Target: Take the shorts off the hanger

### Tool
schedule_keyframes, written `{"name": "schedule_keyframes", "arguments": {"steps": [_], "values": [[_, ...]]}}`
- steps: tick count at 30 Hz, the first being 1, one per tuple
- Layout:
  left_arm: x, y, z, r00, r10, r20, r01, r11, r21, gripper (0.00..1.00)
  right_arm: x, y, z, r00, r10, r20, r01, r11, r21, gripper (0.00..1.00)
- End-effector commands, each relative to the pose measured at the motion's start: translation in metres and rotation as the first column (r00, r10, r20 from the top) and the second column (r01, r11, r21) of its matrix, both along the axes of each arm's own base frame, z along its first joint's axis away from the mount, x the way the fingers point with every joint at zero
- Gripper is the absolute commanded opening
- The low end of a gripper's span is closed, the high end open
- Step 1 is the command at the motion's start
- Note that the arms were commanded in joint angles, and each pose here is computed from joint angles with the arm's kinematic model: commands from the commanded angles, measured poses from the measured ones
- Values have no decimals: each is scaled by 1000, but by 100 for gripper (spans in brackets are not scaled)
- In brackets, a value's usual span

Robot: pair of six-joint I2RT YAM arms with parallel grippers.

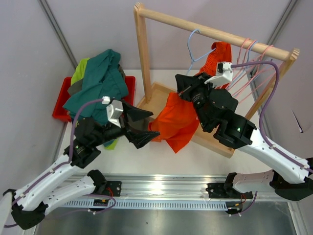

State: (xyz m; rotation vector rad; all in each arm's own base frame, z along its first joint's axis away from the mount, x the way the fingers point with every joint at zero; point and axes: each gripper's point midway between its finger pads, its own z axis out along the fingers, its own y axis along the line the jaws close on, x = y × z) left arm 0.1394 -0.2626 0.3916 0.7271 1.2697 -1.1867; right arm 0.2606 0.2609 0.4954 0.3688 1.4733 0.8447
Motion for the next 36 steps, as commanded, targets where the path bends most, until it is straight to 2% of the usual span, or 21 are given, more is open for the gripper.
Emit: {"name": "schedule_keyframes", "arguments": {"steps": [1,7,9,10,11,13,14,16,17,22,24,26,28,29,31,36], "values": [[-1,-16,6,998,-50,29,51,998,-30,99,-9,-10,26,999,13,36,-17,994,111,0],[19,-31,-19,1000,0,-12,0,1000,11,99,-14,-11,32,998,37,43,-43,989,140,0],[26,-31,-23,999,30,-17,-30,1000,7,96,-17,-13,36,998,46,48,-53,986,157,0],[28,-32,-25,999,37,-21,-37,999,8,89,-17,-13,35,998,50,44,-56,986,156,0],[31,-33,-26,999,48,-24,-48,999,8,72,-18,-13,35,998,53,43,-59,986,158,0],[37,-33,-27,997,74,-38,-74,997,12,53,-20,-15,33,997,60,38,-65,984,165,0],[38,-33,-25,996,79,-37,-78,997,9,27,-21,-16,32,998,59,35,-64,984,169,0],[41,-30,-18,994,100,-41,-101,995,-7,4,-22,-17,28,998,63,30,-67,982,175,0],[39,-28,-14,994,101,-38,-102,995,-14,0,-21,-18,27,998,57,27,-61,983,176,0],[14,-2,5,993,116,-25,-118,991,-66,0,-17,-22,22,999,29,23,-32,986,166,0],[1,4,-10,993,103,-57,-106,993,-59,0,-14,-25,25,999,16,29,-20,986,168,0],[-19,22,-9,993,89,-73,-97,989,-113,0,-7,-32,29,999,-4,38,-3,985,172,0],[-27,27,-36,989,85,-121,-96,991,-90,0,-3,-36,33,999,-18,48,9,984,180,0],[-37,37,-33,989,69,-130,-85,988,-127,0,2,-41,38,998,-40,54,29,982,186,0],[-41,37,-59,983,58,-173,-75,993,-94,0,6,-46,42,996,-59,62,46,982,186,0],[-50,35,-91,972,29,-233,-41,998,-47,0,28,-60,51,989,-124,76,108,975,192,0]]}}
